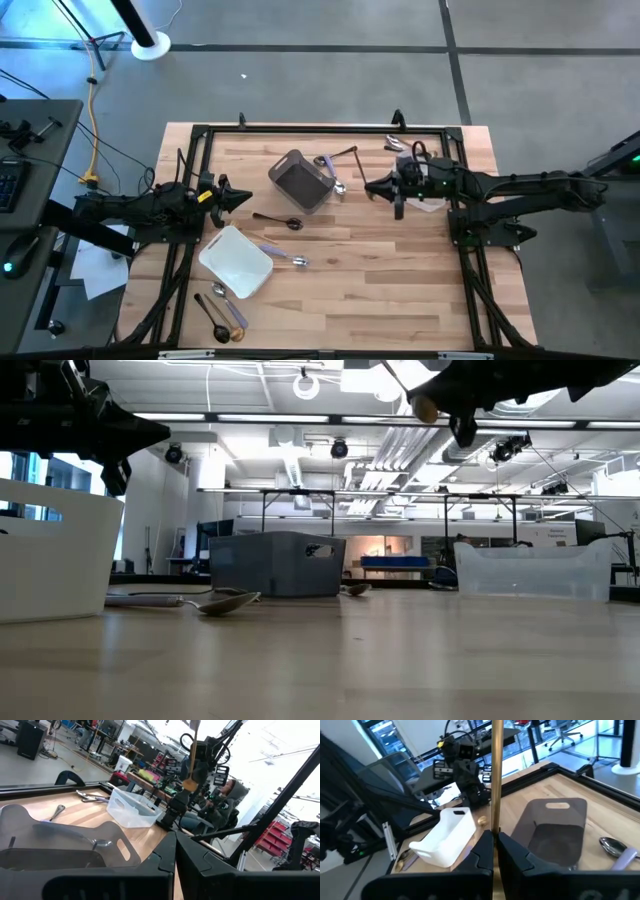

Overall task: Sort silverware by color (type)
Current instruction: Put the top left gold spoon into the white bin

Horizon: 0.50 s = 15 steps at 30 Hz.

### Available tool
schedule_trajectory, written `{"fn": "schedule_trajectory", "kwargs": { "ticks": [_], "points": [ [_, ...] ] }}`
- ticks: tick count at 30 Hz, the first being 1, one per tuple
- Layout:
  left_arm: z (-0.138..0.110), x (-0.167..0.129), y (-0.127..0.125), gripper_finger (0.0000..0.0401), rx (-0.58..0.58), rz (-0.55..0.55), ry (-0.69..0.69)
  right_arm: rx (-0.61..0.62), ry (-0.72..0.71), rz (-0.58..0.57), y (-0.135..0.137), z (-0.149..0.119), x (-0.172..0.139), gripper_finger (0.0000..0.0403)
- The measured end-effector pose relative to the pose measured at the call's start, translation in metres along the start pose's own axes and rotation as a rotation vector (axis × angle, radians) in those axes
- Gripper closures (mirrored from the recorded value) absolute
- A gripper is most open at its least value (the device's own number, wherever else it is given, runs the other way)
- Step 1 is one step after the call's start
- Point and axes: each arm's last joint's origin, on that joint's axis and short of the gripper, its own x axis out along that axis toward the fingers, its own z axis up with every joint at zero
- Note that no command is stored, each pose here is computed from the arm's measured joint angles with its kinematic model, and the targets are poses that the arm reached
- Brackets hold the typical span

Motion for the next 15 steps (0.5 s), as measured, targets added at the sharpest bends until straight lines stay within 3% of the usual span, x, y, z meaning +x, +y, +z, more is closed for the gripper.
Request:
{"fn": "schedule_trajectory", "kwargs": {
  "ticks": [10, 15],
  "points": [
    [0.0017, 0.0000, -0.0006, 0.0400, -0.040, 0.001, -0.021, -0.005, 0.020, 0.020, 0.0004, -0.0011, 0.0000, 0.0403],
    [0.0075, -0.0004, -0.0013, 0.0400, -0.054, 0.039, -0.107, -0.005, 0.017, 0.022, 0.0004, -0.0010, 0.0015, 0.0403]
  ]
}}
